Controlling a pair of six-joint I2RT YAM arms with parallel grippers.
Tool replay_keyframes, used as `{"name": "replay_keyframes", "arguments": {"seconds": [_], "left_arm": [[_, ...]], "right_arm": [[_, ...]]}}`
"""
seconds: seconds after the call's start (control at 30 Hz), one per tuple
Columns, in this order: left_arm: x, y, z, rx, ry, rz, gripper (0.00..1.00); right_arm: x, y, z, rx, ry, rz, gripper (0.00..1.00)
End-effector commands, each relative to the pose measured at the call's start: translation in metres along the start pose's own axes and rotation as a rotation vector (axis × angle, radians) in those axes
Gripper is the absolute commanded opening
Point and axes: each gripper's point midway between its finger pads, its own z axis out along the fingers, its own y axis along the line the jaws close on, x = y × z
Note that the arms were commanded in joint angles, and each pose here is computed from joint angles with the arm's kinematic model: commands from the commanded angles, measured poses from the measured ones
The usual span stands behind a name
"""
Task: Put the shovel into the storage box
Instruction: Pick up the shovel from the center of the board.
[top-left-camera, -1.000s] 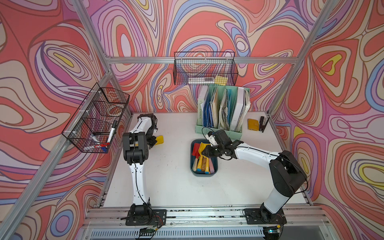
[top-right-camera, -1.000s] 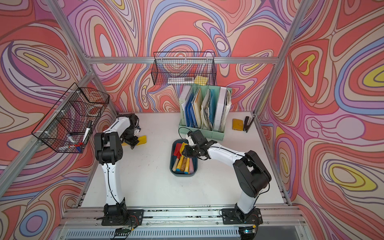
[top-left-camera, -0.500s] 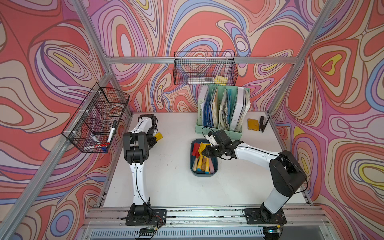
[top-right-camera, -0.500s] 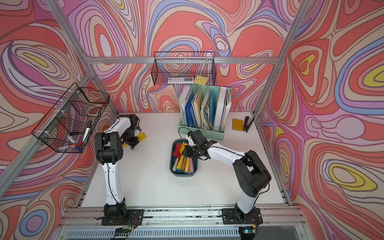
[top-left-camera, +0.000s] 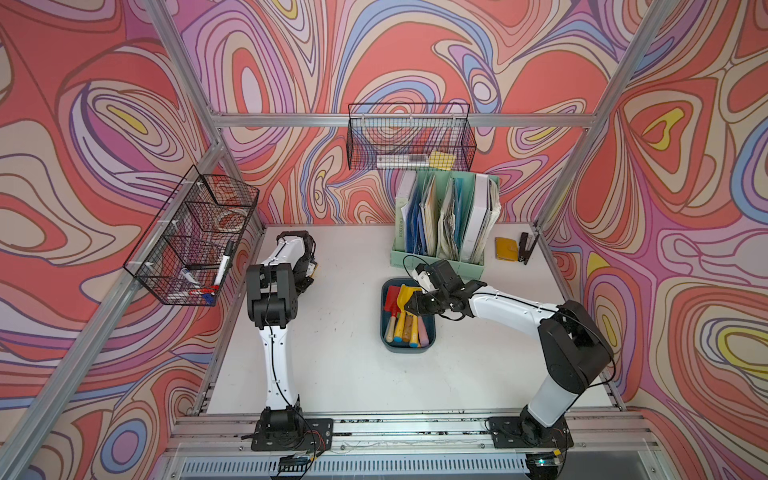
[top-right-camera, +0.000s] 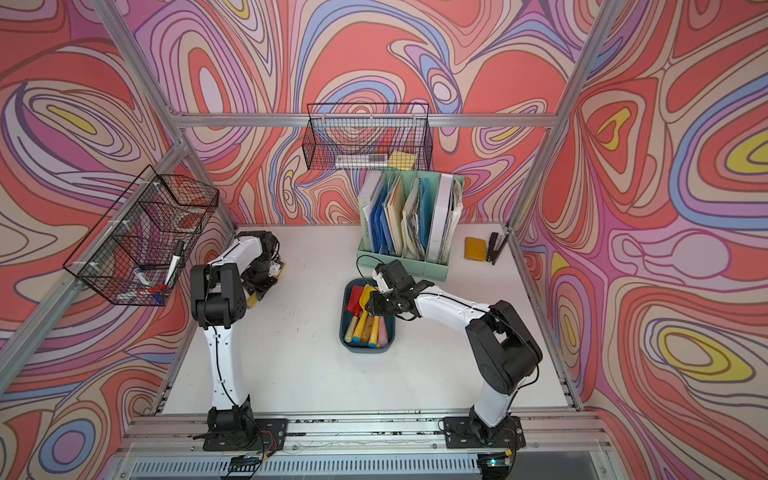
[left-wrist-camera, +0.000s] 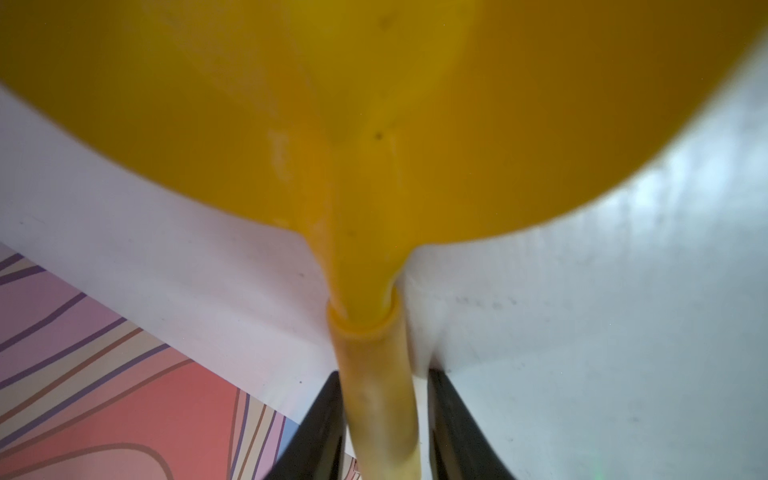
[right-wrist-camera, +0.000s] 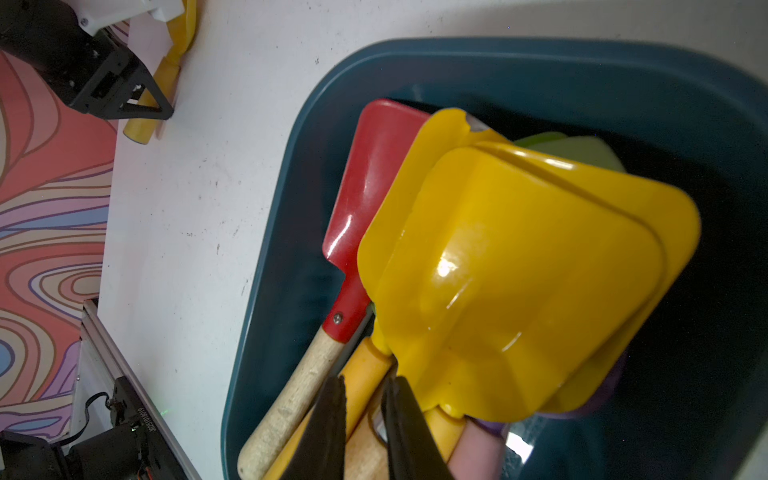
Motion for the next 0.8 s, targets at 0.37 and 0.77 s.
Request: {"name": "replay_keyframes", "arguments": {"seconds": [0.37,0.77], "left_arm": [[-0.014,-0.035,-0.050,0.110,-0.097,-0.005,0.00],[-0.027,-0.100,-0.160,0.085,-0.324,0.125,0.00]], "right_arm": [[-0.011,0.006,-0.019,0.005,-0.054,-0.021,0.19],[-0.020,0.012,-0.039,0.011,-0.112,-0.006,0.18]]}}
